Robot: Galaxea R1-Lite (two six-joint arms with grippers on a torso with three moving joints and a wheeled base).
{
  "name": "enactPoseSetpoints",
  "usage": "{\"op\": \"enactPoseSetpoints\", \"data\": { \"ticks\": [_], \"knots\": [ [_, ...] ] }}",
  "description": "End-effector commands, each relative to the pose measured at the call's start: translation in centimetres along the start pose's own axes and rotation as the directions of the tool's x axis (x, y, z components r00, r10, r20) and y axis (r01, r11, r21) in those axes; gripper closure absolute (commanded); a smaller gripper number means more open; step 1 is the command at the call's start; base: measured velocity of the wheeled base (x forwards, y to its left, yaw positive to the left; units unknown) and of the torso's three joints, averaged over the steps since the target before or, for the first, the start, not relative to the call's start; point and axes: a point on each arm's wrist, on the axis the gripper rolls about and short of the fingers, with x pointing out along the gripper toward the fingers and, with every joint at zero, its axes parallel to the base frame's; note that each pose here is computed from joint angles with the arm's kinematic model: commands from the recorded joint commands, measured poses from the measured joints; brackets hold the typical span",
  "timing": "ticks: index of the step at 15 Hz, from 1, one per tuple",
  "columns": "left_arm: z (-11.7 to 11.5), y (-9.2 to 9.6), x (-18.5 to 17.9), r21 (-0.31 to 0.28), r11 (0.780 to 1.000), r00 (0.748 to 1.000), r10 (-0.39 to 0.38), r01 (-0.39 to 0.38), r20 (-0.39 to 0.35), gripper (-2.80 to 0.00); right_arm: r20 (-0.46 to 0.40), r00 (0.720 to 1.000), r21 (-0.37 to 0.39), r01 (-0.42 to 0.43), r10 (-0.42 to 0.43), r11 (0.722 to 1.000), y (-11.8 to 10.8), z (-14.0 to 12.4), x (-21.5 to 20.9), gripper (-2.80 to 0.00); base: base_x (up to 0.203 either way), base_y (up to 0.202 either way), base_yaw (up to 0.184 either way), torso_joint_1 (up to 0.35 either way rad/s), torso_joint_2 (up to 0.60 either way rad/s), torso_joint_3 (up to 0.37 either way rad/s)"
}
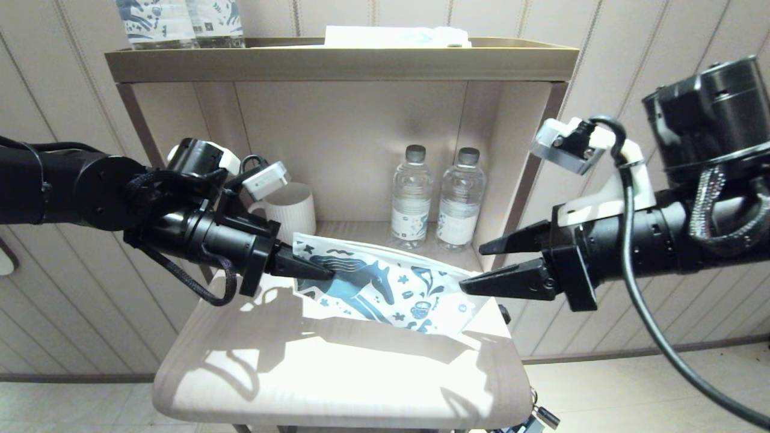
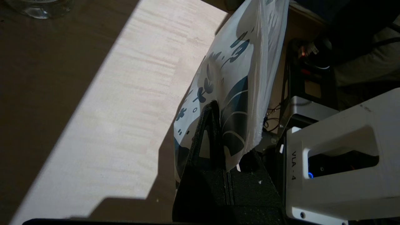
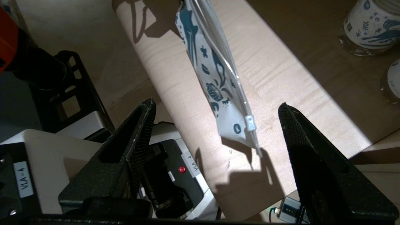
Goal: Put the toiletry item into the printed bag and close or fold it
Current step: Close the strorage bag and place it on the desk
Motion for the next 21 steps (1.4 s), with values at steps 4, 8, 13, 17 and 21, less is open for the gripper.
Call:
{"op": "enactPoseSetpoints", "data": {
  "ticks": [4,8,13,17,21],
  "knots": [
    [-0.7,1.5,0.2,-0.033,0.999,1.000,0.007,-0.007,-0.005,0.00,0.081,0.983,-0.049,0.168,-0.164,0.985,3.0,1.0,-3.7,-2.80,0.000,0.000,0.000,0.000,0.00,0.000],
    [-0.9,1.6,0.0,-0.046,0.999,1.000,0.012,-0.013,-0.006,0.00,0.057,0.939,-0.032,0.342,-0.340,0.939,4.2,-0.4,-4.4,-2.80,0.000,0.000,0.000,0.000,0.00,0.000],
    [-1.3,2.1,0.1,-0.065,0.998,1.000,0.014,-0.015,-0.011,0.00,0.098,0.923,-0.001,0.375,-0.373,0.927,4.9,-1.9,-6.2,0.00,0.000,0.000,0.000,0.000,0.00,0.000],
    [-1.0,3.1,0.4,-0.073,0.997,1.000,0.021,-0.022,-0.006,0.00,0.090,0.924,-0.004,0.375,-0.373,0.927,5.2,-3.1,-6.9,0.00,0.000,0.000,0.000,0.000,0.00,0.000],
    [-1.2,3.6,0.3,-0.086,0.996,1.000,0.030,-0.030,-0.008,0.00,0.082,0.925,-0.005,0.372,-0.371,0.928,5.3,-3.7,-7.0,0.00,0.000,0.000,0.000,0.000,0.00,0.000]
  ]
}}
